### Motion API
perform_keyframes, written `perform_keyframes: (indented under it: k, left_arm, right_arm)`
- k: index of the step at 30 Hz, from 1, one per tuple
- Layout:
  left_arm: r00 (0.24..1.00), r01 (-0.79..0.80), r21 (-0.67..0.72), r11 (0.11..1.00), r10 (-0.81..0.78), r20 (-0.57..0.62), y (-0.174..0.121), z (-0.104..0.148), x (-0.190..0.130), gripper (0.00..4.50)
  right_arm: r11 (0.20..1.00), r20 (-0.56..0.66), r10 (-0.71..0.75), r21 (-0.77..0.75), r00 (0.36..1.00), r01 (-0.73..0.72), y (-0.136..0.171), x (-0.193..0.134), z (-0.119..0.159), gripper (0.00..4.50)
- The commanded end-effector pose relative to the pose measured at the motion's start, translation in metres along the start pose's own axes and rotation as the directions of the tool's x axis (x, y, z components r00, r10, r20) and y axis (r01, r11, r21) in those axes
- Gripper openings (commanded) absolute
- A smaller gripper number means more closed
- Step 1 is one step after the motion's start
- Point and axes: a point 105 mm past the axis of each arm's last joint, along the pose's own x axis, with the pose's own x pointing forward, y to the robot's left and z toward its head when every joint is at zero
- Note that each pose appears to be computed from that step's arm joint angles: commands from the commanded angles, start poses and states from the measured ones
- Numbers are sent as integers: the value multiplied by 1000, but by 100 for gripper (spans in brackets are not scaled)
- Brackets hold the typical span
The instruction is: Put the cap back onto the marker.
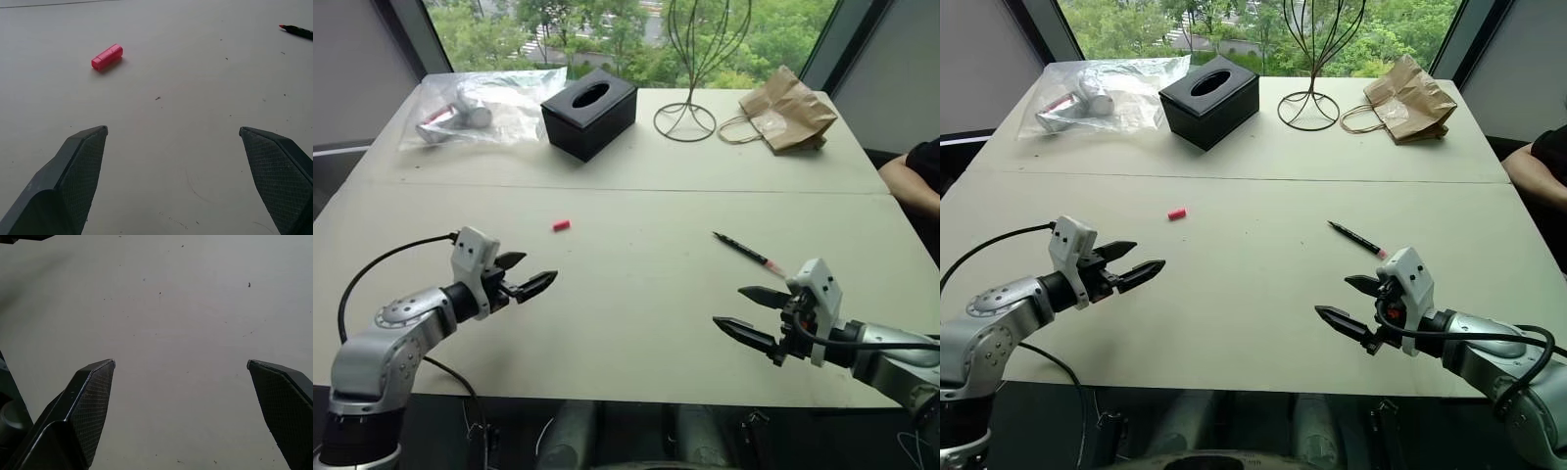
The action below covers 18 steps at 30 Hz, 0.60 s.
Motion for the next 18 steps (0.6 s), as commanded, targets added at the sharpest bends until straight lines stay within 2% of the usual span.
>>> perform_keyframes:
  k: [1, 18]
  left_arm:
    - [1000, 4, 15, 1000, -4, 30, -2, 8, 0, 450]
    - [999, 1, 38, 999, -2, 42, 3, 11, 2, 450]
  right_arm:
    - [999, 33, 10, -37, 999, -9, 4, 1, 9, 447]
    - [999, 44, 4, -46, 999, -2, 3, 3, 9, 447]
